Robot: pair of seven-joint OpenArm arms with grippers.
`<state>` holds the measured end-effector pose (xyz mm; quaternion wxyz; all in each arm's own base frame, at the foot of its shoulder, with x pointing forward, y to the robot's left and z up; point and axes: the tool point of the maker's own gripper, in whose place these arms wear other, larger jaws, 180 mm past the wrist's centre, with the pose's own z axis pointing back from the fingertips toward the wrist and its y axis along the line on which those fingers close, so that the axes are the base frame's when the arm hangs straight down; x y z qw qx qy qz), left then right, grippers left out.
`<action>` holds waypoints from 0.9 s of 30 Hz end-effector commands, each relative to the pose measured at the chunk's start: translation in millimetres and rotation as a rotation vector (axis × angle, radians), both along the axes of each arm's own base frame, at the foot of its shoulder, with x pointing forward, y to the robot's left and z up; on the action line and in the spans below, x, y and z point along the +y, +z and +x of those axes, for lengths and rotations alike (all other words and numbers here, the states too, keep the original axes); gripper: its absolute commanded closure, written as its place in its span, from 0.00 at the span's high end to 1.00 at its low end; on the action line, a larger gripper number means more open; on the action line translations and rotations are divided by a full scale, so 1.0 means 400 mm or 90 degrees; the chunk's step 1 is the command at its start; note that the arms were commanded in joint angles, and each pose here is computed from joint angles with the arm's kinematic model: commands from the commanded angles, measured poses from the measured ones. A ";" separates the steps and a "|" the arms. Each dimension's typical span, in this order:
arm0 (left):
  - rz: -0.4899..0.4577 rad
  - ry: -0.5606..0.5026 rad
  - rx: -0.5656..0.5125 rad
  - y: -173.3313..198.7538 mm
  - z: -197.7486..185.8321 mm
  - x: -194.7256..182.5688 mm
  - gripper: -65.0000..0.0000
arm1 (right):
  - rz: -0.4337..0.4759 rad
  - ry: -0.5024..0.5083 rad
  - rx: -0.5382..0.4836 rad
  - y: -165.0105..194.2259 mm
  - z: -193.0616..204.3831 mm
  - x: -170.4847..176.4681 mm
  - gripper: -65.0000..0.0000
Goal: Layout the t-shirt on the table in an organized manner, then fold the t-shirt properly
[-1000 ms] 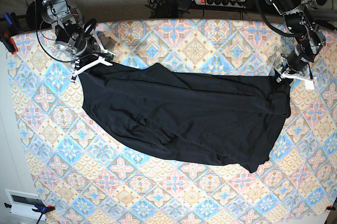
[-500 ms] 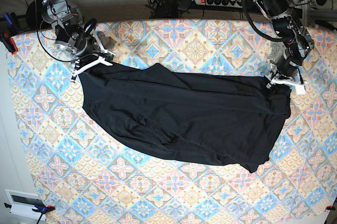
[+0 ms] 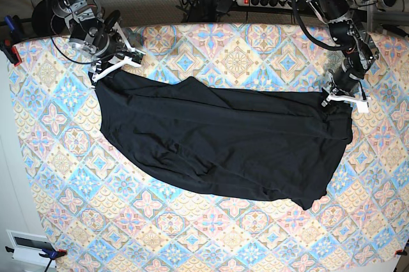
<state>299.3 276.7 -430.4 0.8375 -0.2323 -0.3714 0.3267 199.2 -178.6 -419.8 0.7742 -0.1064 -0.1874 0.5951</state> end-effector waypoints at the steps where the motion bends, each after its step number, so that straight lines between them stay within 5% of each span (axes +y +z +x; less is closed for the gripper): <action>1: 0.007 -0.014 0.022 -0.008 -0.009 0.000 0.00 | 0.001 0.003 -0.004 0.006 0.010 -0.006 0.35; 14: 0.005 -0.015 0.024 -0.009 -0.010 -0.003 0.00 | -0.019 -0.066 0.007 -0.047 0.006 -0.067 0.35; 27: 0.005 -0.015 0.024 -0.009 -0.011 -0.003 0.00 | 0.016 -0.043 -0.077 0.052 0.092 -0.014 0.35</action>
